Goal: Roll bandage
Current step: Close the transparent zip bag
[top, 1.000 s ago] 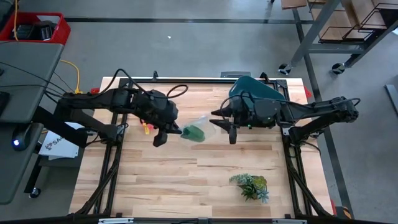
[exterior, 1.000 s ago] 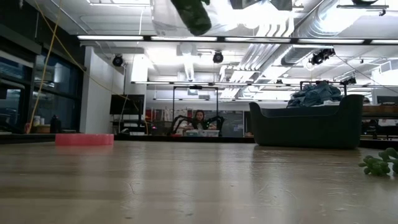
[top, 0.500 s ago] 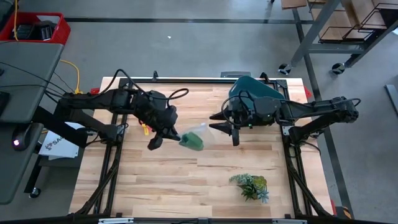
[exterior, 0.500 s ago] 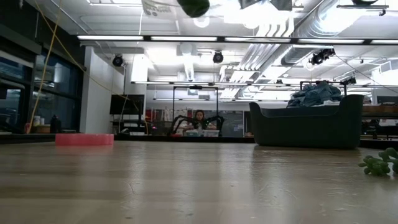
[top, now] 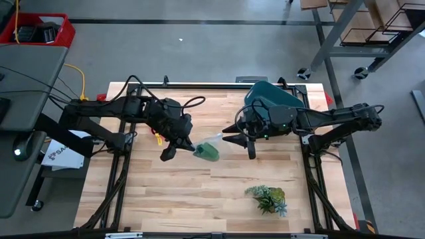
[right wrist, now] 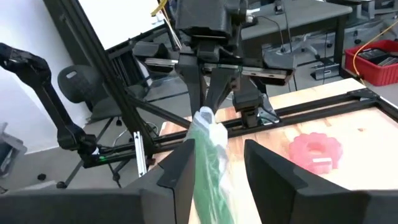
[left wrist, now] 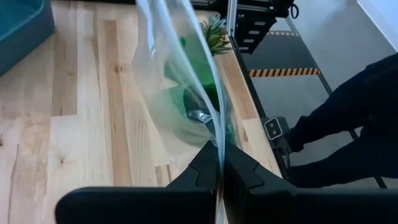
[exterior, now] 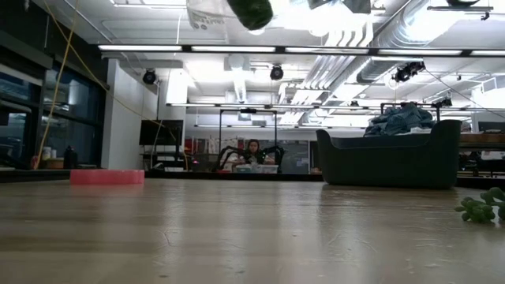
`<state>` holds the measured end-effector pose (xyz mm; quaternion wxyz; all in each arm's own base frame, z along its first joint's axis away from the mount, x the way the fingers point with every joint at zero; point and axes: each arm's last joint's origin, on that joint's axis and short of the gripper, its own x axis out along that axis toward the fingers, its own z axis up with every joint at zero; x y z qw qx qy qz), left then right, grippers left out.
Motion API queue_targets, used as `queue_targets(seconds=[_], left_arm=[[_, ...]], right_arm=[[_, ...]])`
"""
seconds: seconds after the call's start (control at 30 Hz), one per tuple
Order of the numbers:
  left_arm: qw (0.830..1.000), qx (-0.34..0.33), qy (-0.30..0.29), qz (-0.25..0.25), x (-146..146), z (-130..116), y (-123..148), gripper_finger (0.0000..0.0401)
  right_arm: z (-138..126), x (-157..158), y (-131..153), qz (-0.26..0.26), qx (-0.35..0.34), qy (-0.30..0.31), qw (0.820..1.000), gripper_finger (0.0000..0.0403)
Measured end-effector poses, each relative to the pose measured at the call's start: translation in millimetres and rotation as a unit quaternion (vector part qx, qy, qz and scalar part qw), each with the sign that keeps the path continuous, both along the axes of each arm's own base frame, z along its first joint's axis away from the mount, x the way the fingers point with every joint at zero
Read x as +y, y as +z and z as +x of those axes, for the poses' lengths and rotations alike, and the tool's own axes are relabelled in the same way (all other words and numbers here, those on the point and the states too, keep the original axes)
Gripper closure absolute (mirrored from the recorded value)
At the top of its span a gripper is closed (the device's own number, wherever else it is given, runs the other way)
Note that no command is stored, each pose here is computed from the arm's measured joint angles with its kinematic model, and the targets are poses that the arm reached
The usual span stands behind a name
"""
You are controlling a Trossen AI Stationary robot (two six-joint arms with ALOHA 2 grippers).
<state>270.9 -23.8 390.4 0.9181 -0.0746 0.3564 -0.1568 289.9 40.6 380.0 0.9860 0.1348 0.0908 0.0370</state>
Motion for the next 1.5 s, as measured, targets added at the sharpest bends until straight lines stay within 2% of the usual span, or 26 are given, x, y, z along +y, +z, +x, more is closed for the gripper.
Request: queue_targets(seconds=[0.27,0.67,0.87,0.97,1.13,1.5], left_arm=[[1.000,0.002,-0.004,0.002,0,2,-2,0.0401],[1.000,0.001,-0.004,0.001,0,2,-2,0.0401],[1.000,-0.010,-0.004,0.000,-1,10,-4,0.0401],[1.000,0.005,-0.005,-0.008,-1,12,-7,0.0401],[0.999,0.031,-0.005,-0.011,-1,7,-10,0.0401],[1.000,0.025,-0.003,-0.020,-1,5,-7,0.0401]], right_arm=[[0,1,0,0.003,0.001,0.020,1.000,0.0299],[0,1,0,0.002,0.001,0.017,1.000,0.0355],[0,1,0,-0.001,0.000,0.018,1.000,0.0357],[0,1,0,0.003,0.001,0.017,1.000,0.0357],[0,1,0,0.005,0.001,0.021,1.000,0.0357],[0,1,-1,-0.001,0.005,0.024,1.000,0.0356]])
